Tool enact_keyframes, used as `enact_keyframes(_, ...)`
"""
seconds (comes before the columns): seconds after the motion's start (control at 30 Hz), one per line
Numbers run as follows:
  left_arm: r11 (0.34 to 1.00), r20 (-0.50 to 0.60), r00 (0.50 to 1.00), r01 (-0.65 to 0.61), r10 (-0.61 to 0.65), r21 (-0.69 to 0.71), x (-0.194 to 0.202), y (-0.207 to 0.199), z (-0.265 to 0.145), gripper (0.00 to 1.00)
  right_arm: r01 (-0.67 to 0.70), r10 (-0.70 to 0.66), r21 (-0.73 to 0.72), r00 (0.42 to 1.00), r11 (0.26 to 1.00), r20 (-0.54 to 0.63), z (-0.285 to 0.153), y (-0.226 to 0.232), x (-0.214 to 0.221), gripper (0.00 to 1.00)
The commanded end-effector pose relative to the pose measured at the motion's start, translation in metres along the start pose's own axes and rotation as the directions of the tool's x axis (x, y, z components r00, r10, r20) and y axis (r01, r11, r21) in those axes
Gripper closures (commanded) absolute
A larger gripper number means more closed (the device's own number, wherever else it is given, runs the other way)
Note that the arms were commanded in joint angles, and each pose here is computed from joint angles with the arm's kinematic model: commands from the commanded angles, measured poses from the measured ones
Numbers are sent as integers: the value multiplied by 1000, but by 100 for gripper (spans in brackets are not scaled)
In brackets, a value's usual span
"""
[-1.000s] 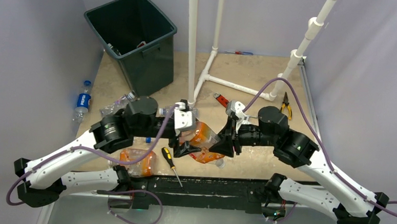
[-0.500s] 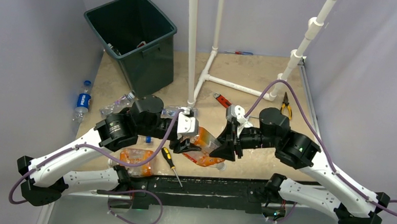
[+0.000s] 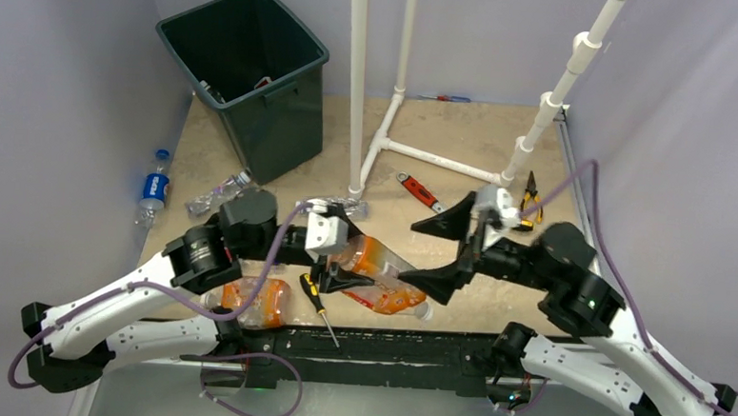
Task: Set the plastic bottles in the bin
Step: Place the plastic bottle in the trash bin.
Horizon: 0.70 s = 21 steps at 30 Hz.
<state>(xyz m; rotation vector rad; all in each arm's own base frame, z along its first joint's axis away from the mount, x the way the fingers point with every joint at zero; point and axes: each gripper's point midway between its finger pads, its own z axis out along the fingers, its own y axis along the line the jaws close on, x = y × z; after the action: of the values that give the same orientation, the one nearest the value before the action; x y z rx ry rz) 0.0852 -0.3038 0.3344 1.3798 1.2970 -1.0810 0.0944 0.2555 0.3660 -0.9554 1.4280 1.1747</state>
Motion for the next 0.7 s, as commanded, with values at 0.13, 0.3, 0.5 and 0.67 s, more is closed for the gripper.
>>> enact_keyframes(0.13,942,503,864,177,-10,-286,-72,30,-53,100,-201,56,198,822,959,566,-59,-26,-84,1)
enact_keyframes(0.3,918,680,732,305,-54,-255,-78,30,-76,100,-218,89,135,780,967,620,-60,-20,-87,1)
enact_keyframes(0.5,908,775,620,386,-123,-164,-82,27,-84,100,-194,105,63,744,979,659,-55,-13,-91,1)
enact_keyframes(0.67,911,813,565,397,-142,-116,-89,23,-89,100,-201,133,17,708,979,693,-54,-11,-91,1)
